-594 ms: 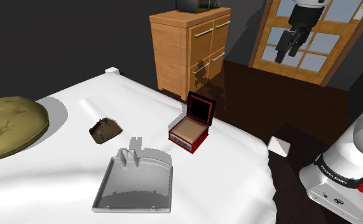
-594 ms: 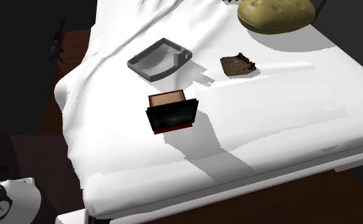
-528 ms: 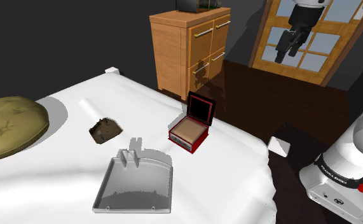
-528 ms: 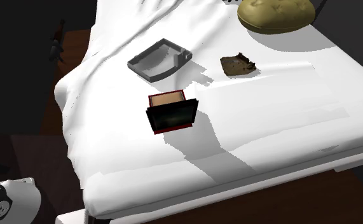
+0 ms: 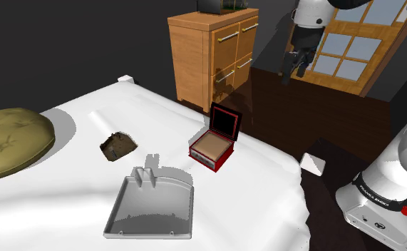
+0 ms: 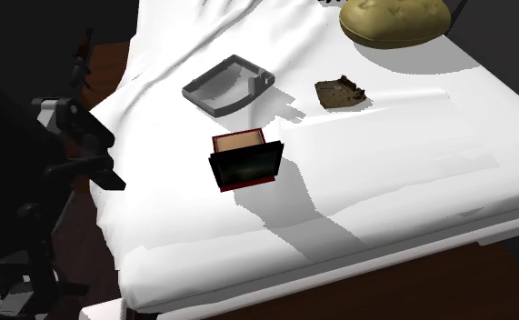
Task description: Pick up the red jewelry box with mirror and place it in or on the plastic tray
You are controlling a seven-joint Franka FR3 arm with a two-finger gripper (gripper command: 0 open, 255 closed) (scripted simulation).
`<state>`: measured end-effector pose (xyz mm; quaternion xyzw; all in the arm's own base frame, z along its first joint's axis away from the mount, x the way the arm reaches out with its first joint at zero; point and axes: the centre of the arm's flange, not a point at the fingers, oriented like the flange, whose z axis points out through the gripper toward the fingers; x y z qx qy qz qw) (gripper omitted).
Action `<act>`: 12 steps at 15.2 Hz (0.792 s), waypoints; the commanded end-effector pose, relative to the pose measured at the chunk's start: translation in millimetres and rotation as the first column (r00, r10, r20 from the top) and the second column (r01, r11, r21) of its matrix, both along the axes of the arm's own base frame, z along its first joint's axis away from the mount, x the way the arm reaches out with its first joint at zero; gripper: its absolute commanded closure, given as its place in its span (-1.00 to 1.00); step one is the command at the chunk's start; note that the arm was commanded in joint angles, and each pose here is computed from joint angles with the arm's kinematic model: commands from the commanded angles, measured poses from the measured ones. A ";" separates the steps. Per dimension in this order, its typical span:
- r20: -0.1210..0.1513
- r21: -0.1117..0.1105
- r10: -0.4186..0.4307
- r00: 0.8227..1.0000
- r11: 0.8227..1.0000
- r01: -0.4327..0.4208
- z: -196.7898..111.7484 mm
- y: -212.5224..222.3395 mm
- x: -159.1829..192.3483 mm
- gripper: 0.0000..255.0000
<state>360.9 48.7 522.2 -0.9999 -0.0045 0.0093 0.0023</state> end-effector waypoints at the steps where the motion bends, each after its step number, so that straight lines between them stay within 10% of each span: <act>1: -0.016 0.006 0.012 1.000 1.000 -0.012 -14.8 20.3 14.0 -1.00; 12: -0.100 0.039 0.080 0.992 0.996 -0.076 -89.3 131.2 77.9 -1.00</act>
